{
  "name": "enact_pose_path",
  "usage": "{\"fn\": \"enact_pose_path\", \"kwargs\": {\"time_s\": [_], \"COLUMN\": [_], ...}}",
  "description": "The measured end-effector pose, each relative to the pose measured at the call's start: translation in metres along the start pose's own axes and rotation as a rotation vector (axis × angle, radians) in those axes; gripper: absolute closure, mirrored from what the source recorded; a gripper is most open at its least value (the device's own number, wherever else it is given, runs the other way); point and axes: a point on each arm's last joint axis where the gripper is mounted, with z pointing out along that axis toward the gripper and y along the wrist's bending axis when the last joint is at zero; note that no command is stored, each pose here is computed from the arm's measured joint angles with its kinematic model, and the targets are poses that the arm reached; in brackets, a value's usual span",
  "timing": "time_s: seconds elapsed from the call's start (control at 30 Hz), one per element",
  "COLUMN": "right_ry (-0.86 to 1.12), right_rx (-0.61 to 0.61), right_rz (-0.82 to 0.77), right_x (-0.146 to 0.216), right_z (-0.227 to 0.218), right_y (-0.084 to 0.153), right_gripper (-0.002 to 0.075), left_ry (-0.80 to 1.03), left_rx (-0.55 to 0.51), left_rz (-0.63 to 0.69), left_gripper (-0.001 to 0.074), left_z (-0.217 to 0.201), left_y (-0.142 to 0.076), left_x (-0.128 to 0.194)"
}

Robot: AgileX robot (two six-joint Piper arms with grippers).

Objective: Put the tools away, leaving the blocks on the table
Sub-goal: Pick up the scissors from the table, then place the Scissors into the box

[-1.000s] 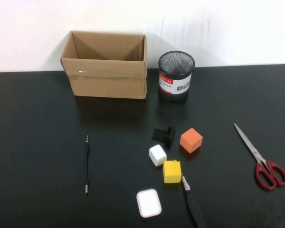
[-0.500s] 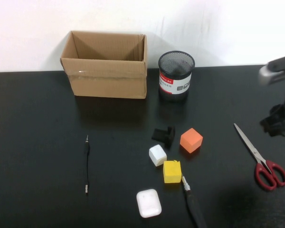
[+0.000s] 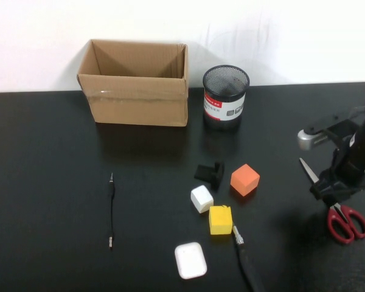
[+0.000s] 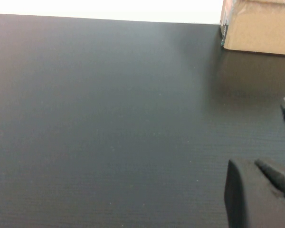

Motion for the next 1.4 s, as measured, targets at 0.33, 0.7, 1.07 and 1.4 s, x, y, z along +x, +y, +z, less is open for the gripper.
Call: {"fn": "enact_pose_path", "kwargs": {"time_s": [0.33,0.7,1.07,1.4], "right_ry": [0.014,-0.005,-0.516,-1.216], "right_rx": [0.031,0.022,0.098,0.135], "right_rz": [-0.036,-0.012,-0.161,-0.329], "right_x": [-0.009,-0.021,-0.096,-0.157], "right_z": [0.025,0.012,-0.112,-0.171], "right_y": [-0.005,-0.007,0.032,0.104], "right_gripper": [0.0461,0.0732,0.0732,0.0732], "left_ry": [0.0,0.0,0.0,0.0], "left_rx": [0.0,0.0,0.0,0.0], "left_rz": [0.0,0.0,0.0,0.0], "left_gripper": [0.0739,0.0739,0.0739,0.0739], "left_z": [0.0,0.0,0.0,0.0], "left_y": [0.0,0.0,0.0,0.0], "left_x": [0.0,0.0,0.0,0.0]}}
